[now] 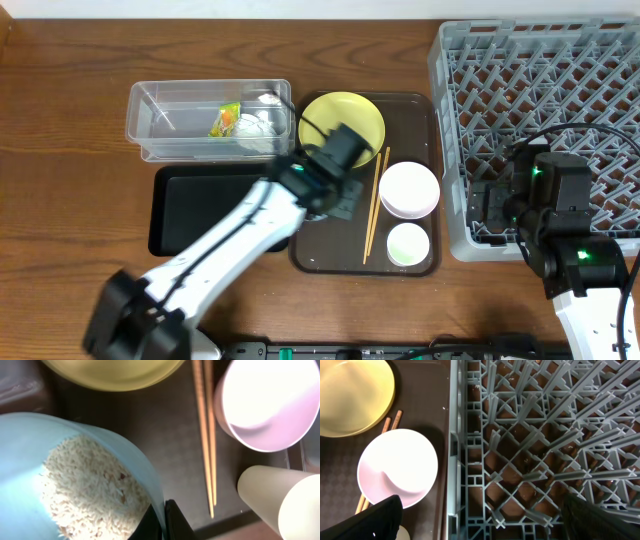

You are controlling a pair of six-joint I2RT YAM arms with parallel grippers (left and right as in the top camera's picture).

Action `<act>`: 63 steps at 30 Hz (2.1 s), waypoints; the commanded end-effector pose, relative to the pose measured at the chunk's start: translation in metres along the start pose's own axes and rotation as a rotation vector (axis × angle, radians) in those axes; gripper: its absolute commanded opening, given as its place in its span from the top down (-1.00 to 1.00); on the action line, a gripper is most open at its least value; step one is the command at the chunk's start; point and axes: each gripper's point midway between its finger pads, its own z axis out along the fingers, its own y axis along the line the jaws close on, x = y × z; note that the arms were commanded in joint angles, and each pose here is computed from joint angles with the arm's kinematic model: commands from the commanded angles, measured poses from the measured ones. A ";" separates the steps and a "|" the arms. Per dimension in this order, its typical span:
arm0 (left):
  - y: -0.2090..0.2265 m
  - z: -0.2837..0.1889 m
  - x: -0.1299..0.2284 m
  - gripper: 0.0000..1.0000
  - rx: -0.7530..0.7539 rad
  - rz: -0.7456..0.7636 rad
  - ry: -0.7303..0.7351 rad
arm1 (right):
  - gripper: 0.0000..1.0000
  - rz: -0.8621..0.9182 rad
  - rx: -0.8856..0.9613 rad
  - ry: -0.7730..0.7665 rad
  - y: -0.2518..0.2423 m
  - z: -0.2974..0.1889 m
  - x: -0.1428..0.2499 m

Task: Sort waste into correct bins and load items into the dishwasher rack
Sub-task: 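Tip the blue bowl over the black tray to pour out rice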

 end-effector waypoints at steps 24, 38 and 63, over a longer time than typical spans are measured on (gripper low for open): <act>0.111 -0.052 0.005 0.88 1.121 -0.575 -0.101 | -0.99 -0.001 -0.011 -0.011 0.004 -0.004 -0.005; 0.150 -0.054 0.000 0.88 1.254 -1.009 0.007 | -0.98 -0.001 -0.011 -0.004 0.004 -0.004 -0.003; 0.162 -0.057 -0.010 0.88 1.203 -0.762 -0.206 | -0.99 -0.002 -0.010 -0.001 0.004 -0.004 -0.002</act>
